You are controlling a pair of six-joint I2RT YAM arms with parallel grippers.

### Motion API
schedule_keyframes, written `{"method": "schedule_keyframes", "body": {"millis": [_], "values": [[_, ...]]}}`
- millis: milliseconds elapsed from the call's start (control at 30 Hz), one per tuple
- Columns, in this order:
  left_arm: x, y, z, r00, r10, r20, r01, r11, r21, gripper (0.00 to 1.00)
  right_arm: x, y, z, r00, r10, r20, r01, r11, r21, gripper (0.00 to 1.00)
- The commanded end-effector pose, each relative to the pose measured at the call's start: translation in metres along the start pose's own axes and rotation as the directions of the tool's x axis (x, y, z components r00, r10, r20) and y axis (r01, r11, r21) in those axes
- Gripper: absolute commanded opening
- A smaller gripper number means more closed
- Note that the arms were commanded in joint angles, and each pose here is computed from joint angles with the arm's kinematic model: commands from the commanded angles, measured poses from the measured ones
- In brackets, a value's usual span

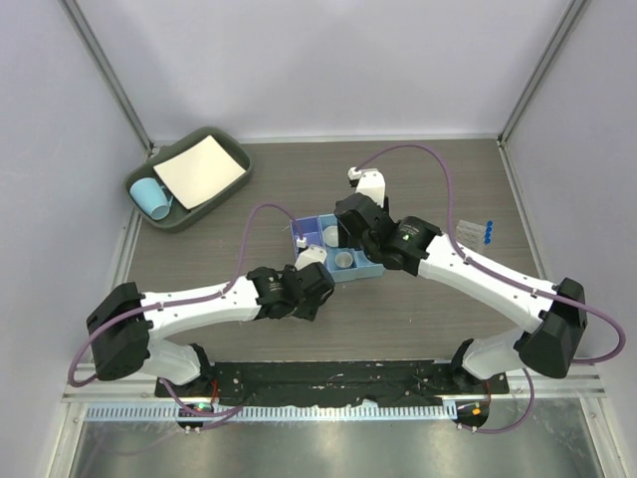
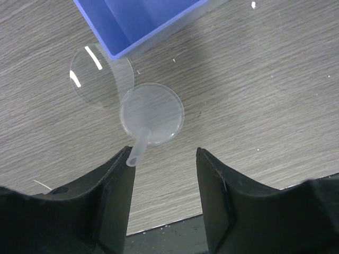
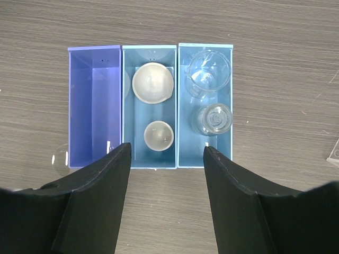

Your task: Organize the chemistry lab equipment

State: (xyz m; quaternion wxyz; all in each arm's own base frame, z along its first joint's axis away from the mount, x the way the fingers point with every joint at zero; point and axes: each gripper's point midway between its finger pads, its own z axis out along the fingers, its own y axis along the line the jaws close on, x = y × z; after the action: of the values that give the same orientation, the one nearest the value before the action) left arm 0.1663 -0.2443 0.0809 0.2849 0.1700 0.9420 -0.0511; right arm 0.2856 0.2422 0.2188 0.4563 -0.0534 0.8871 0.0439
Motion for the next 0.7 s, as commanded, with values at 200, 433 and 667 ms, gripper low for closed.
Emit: {"method": "schedule_keyframes", "body": {"millis": [200,433,667], "values": [[-0.031,0.008,0.007,0.996,-0.047,0.079,0.049,0.999,-0.02,0.5,-0.005,-0.005,-0.01,0.999,0.007,0.036,-0.007,1.0,-0.019,0.62],[-0.028,0.009,0.017,0.997,-0.05,0.064,0.051,0.999,-0.012,0.4,-0.004,-0.002,-0.008,0.999,0.005,0.033,-0.004,1.0,-0.027,0.61],[-0.026,0.008,0.016,0.997,-0.054,0.058,0.054,0.999,-0.001,0.16,0.0,-0.001,-0.004,1.0,-0.003,0.022,0.003,1.0,-0.023,0.6]]}}
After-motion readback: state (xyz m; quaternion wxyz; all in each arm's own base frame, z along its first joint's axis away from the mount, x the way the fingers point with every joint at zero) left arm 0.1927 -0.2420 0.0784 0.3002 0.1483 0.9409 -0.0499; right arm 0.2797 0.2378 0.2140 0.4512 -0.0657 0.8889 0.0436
